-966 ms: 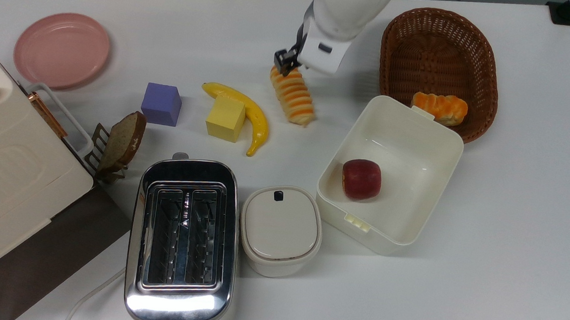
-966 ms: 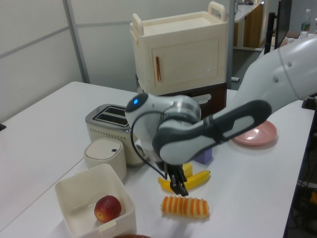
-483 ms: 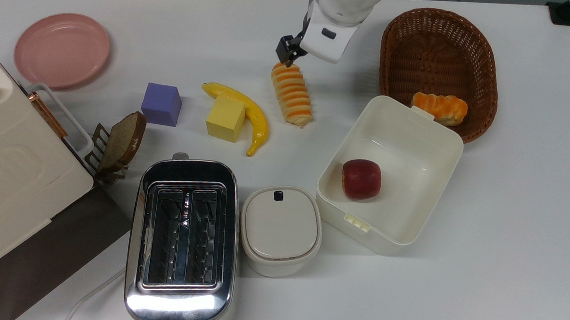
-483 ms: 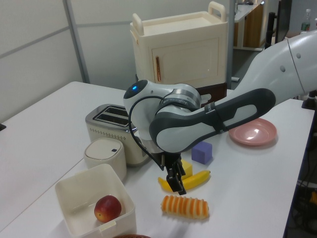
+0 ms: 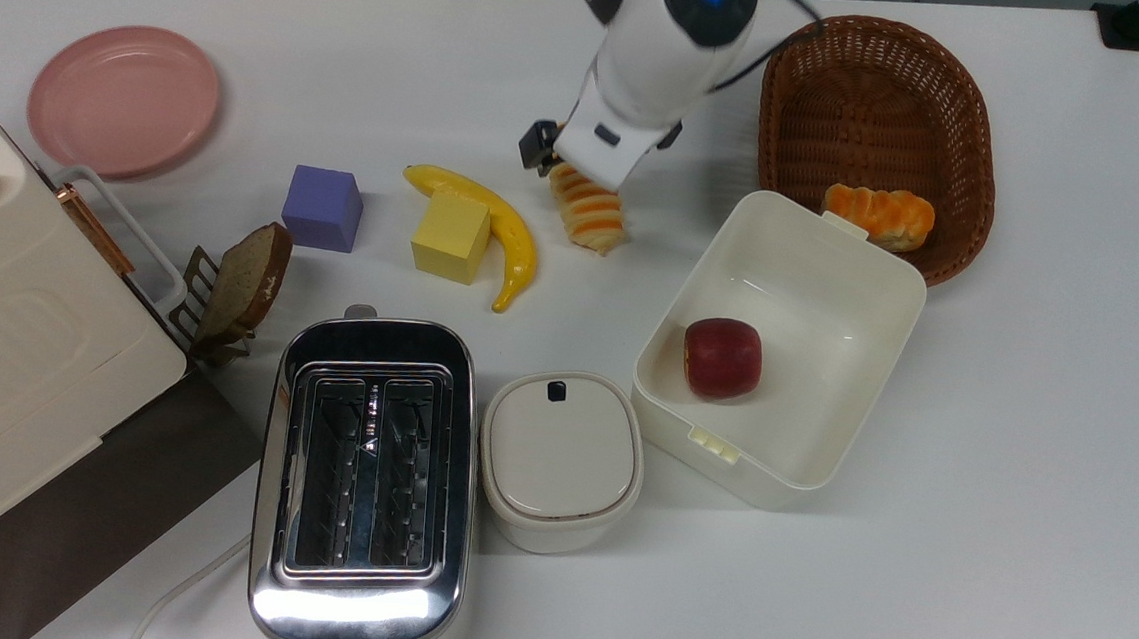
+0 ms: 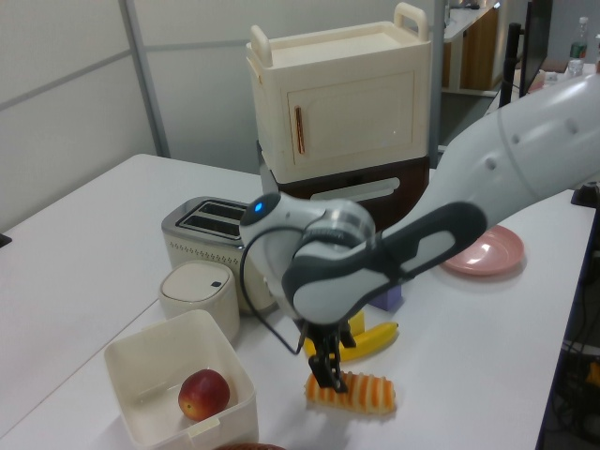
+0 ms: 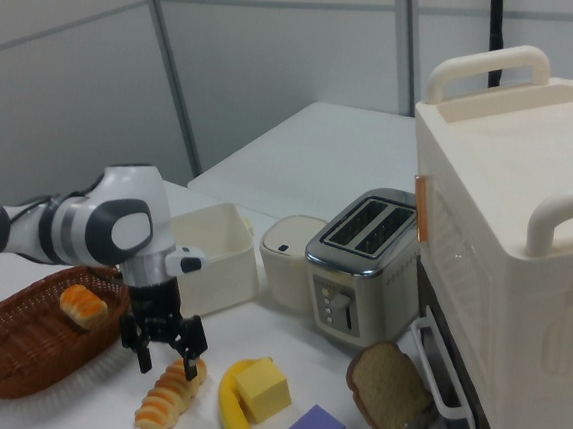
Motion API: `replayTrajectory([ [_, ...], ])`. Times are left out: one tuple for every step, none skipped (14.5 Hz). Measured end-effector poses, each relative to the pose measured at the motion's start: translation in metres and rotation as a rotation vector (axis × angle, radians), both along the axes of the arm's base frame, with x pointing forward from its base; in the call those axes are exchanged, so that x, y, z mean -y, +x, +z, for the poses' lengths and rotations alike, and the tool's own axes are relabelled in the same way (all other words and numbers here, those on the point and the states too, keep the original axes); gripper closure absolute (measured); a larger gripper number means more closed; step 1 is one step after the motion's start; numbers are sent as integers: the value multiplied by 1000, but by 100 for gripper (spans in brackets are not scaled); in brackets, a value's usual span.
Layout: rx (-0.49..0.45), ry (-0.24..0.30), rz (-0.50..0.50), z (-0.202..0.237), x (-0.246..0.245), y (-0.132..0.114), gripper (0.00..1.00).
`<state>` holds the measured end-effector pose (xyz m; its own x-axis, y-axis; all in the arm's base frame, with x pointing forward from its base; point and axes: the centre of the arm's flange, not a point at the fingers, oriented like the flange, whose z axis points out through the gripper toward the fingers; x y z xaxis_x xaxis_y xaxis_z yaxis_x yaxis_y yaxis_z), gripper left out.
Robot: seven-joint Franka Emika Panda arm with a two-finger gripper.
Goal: Put the bread in the basket
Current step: 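Carry the held bread roll over to the wicker basket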
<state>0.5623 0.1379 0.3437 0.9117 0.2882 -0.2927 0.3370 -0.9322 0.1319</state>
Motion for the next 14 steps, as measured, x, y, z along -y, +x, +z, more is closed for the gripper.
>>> replayTrajectory([
  [-9,-7,-13,-15,-3,1,0],
  [-6,-10,-25,-22,-6,2,0],
  [-3,-15,-38,-29,-11,2,0],
  [-5,-22,-45,-36,-16,1,0],
  [-8,-26,-49,-40,-19,1,0],
  [-5,-30,-56,-46,-20,1,3],
  [-2,-31,-58,-50,-21,2,16],
  [-1,-31,-58,-52,-21,3,32],
  [3,-30,-59,-50,-21,5,48],
  [10,-27,-59,-46,-21,6,63],
  [11,-26,-62,-38,-21,6,74],
  [7,-21,-71,-20,-22,7,85],
  [7,9,-93,5,-25,9,85],
  [19,51,-111,35,-32,12,85],
])
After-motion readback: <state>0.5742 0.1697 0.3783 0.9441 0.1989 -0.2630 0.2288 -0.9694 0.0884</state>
